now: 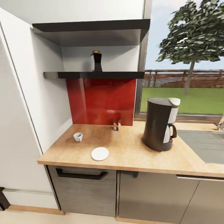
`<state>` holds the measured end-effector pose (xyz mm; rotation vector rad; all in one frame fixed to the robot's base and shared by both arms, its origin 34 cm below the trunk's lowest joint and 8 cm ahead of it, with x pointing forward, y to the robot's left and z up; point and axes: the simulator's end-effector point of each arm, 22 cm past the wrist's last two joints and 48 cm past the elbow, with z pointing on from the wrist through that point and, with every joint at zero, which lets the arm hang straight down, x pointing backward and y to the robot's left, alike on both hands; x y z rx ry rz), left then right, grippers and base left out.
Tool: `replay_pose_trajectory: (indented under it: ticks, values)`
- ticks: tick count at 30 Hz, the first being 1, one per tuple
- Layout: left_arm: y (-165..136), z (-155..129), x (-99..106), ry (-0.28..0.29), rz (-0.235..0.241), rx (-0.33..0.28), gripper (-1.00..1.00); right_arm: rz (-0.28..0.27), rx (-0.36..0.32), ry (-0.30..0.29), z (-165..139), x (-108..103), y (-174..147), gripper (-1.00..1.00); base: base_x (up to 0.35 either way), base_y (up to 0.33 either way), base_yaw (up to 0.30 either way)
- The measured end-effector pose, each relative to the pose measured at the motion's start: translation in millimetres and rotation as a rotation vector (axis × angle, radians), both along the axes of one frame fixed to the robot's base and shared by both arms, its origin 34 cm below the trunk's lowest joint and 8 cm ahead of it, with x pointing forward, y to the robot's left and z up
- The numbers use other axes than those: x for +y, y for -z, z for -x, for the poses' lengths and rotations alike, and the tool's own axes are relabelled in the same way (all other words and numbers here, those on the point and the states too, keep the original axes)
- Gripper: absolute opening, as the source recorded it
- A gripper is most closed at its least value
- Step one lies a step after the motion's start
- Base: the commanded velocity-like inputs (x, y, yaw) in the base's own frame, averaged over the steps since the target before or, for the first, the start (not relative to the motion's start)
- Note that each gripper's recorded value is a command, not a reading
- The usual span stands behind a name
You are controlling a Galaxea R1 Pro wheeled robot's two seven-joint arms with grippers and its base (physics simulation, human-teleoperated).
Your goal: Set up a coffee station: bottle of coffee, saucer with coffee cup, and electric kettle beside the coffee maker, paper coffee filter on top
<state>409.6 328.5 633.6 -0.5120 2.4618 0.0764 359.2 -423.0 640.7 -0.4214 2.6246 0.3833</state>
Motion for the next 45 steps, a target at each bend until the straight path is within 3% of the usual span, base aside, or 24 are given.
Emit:
replay_pose_trajectory:
  ticks: [29,32,36,42,45]
  values:
    - [-10.7,11.9,-6.1,0.008,0.009,0.025,1.00,-0.004,0.004,-0.002,3.7,1.0,-18.4,1.00,-0.001,0.004,0.000]
    - [-15.4,6.0,-2.4,0.007,0.004,0.009,1.00,0.000,0.000,0.000,2.7,0.0,-18.5,1.00,0.000,0.000,0.000]
    - [-40.4,-25.3,-3.1,0.044,0.017,-0.074,1.00,-0.002,0.000,-0.003,3.1,0.4,-18.7,1.00,0.000,0.000,0.000]
    - [-67.7,-53.9,-29.9,0.147,0.119,-0.098,1.00,-0.001,-0.001,-0.002,3.0,-0.2,-18.8,1.00,0.000,0.000,0.000]
    - [-94.2,-72.5,-54.5,0.232,0.207,-0.127,1.00,0.001,-0.002,-0.002,2.5,-0.8,-18.9,1.00,0.000,0.000,0.000]
